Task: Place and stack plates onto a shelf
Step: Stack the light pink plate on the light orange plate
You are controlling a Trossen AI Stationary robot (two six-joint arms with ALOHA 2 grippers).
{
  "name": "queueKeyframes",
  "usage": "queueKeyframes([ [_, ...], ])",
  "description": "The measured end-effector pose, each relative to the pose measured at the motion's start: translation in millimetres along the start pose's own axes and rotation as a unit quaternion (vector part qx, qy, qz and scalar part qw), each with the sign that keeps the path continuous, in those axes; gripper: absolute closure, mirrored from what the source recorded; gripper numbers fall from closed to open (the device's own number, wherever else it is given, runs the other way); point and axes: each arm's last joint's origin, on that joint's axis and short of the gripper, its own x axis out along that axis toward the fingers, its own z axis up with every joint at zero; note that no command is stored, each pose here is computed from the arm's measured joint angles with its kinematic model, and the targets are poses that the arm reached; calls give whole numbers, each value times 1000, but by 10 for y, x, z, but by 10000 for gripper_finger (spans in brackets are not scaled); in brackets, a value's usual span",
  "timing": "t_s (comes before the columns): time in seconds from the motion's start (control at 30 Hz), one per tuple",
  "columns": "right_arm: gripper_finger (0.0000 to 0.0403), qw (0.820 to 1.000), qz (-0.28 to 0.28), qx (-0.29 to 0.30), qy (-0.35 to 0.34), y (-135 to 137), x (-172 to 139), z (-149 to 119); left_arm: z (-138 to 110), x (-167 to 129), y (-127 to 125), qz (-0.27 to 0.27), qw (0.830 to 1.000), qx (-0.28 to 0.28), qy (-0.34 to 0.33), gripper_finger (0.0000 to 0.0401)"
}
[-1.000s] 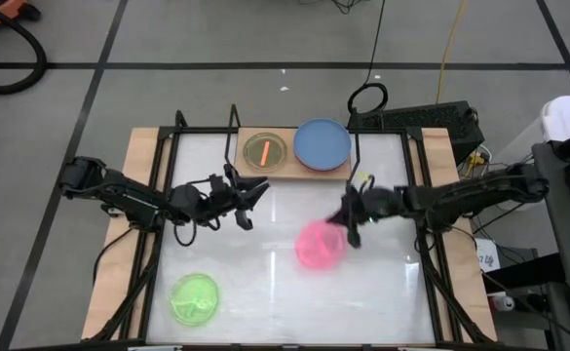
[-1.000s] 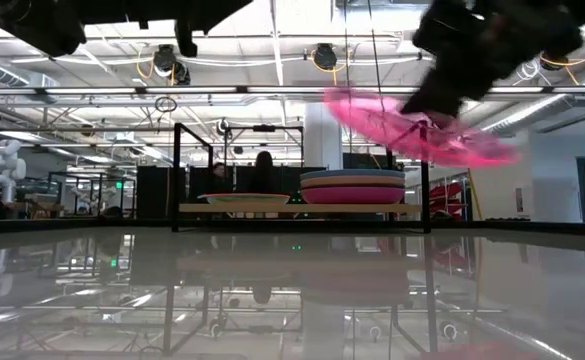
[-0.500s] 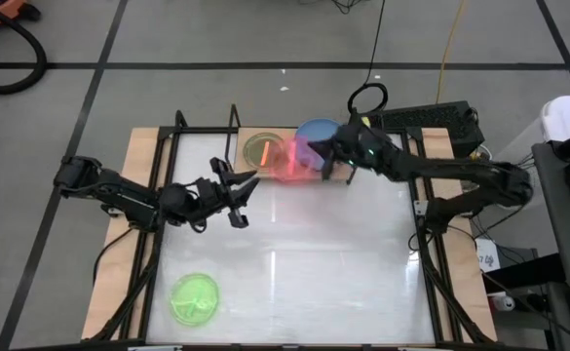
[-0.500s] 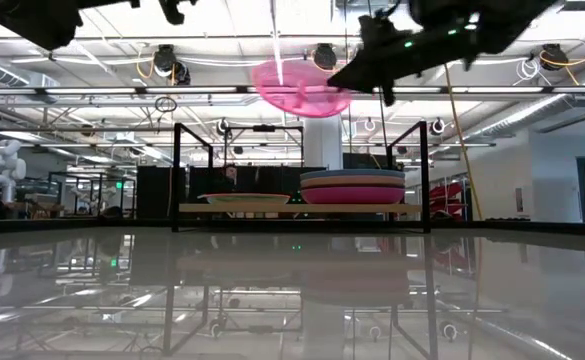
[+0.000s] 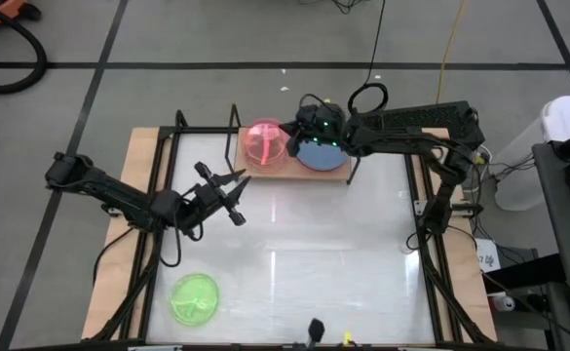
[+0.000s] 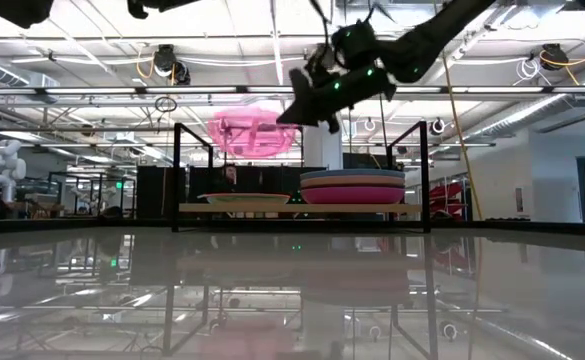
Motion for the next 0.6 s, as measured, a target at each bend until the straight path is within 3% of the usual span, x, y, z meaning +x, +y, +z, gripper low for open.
queueKeyframes([
  [0.3,403,997,-34,42,49,-316,305,-437,-110,10,-53,-15,999,-24,36,302],
  [0.6,376,998,-22,40,42,-341,339,-468,-116,-38,-111,-36,998,-29,42,302],
])
